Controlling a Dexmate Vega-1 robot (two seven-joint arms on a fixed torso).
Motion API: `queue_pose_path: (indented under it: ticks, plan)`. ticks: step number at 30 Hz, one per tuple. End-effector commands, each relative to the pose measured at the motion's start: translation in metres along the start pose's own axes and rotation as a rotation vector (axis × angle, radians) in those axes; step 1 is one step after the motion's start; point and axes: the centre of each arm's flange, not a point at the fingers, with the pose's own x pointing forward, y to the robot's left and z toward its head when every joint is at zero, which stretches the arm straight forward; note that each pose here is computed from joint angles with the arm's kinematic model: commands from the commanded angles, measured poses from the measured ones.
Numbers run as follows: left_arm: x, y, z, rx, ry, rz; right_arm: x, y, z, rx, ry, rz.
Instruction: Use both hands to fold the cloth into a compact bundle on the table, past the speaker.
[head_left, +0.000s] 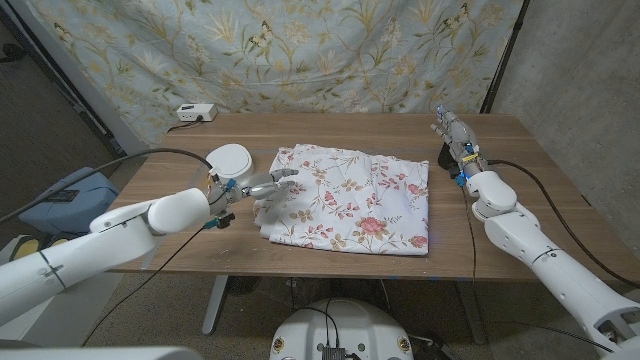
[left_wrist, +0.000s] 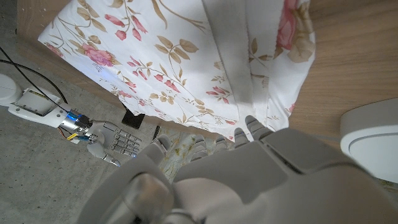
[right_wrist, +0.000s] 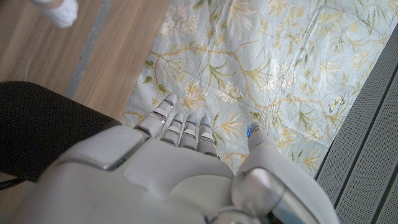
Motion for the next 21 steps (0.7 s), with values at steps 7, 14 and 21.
queue_pose_path:
  ticks: [7, 14, 21]
  plan:
    - [-0.0285, -0.0109, 0.0080, 0.042, 0.048, 0.012, -0.0017, -0.0043, 0.0063, -0.023, -0.011, 0.002]
    - [-0.0314, -0.0134, 0.0060, 0.085, 0.081, -0.032, -0.0037, -0.0076, 0.0060, -0.030, -0.007, -0.008]
    - [-0.0272, -0.0176, 0.0037, 0.133, 0.123, -0.113, -0.0061, -0.0122, 0.0046, -0.037, -0.002, -0.015]
